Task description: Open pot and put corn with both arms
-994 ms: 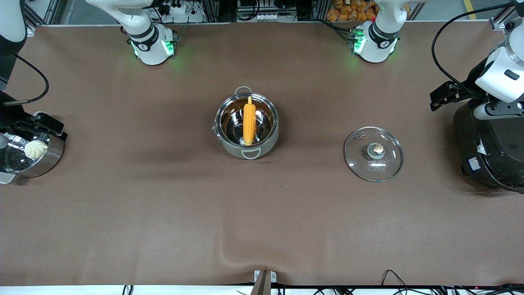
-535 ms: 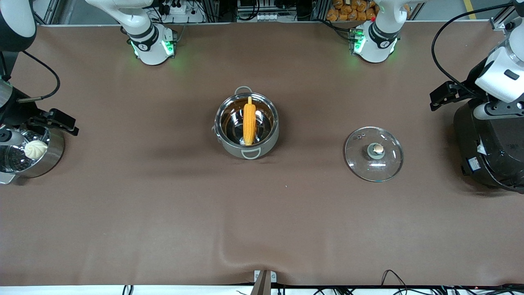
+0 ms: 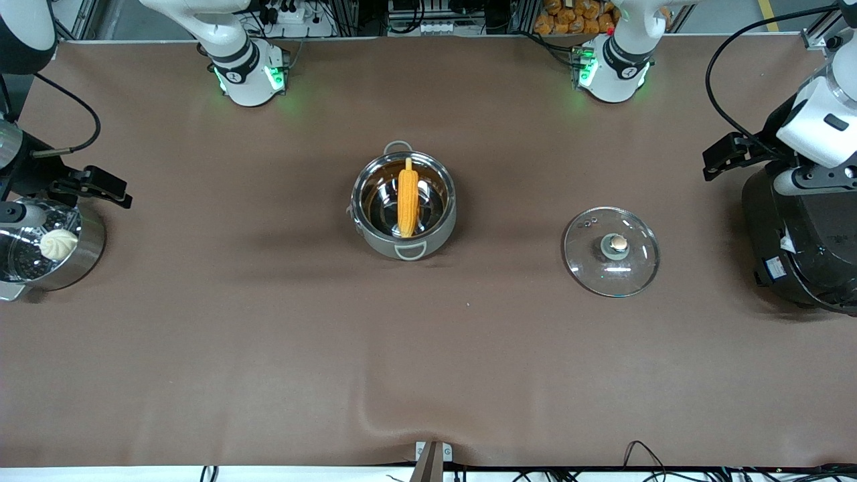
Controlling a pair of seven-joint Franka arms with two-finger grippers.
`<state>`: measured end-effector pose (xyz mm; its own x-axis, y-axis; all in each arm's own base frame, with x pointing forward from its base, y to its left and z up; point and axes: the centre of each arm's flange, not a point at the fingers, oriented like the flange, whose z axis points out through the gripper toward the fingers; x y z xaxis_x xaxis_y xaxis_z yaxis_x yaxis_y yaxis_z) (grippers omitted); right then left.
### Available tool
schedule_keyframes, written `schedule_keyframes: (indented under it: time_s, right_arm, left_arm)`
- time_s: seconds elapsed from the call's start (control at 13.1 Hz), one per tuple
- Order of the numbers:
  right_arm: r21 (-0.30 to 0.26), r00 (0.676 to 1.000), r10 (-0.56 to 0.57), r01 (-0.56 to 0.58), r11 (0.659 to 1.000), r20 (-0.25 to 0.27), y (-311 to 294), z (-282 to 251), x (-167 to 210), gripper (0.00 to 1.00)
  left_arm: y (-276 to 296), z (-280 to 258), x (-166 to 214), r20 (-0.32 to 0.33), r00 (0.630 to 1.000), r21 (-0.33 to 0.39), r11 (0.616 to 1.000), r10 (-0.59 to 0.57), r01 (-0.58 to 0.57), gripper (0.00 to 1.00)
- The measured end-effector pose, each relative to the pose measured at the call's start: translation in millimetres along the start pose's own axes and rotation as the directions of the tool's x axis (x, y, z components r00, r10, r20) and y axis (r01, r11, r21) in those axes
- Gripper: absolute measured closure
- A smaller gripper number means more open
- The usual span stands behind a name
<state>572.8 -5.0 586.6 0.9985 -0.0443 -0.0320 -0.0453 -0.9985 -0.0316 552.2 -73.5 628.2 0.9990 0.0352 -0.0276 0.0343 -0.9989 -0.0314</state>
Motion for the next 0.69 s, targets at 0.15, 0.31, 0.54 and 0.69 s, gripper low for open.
schedule_keyframes:
  time_s: [0.15, 0.31, 0.54, 0.69]
  right_arm:
    - [0.0, 1.0, 0.0, 0.0, 1.0, 0.007, 0.0, 0.6, -0.8, 0.0]
    - [-0.001, 1.0, 0.0, 0.0, 1.0, 0.018, 0.1, 1.7, -2.0, 0.0]
    - [-0.001, 0.999, 0.0, 0.0, 1.0, 0.033, 0.2, 3.3, -3.6, 0.0]
    - [-0.001, 0.999, 0.0, 0.0, 1.0, 0.036, 0.2, 4.0, -3.8, 0.0]
  left_arm:
    - [0.8, 0.8, 0.3, 0.002, 1.0, 0.0, 1.0, 0.002, -0.002, 0.0]
    - [1.9, 1.6, 0.5, 0.003, 1.0, 0.0, 1.0, 0.004, -0.004, 0.0]
    - [2.8, 1.9, 0.5, 0.004, 1.0, 0.0, 1.0, 0.005, -0.005, 0.0]
    - [2.6, 1.9, 0.5, 0.004, 1.0, 0.0, 1.0, 0.005, -0.005, 0.0]
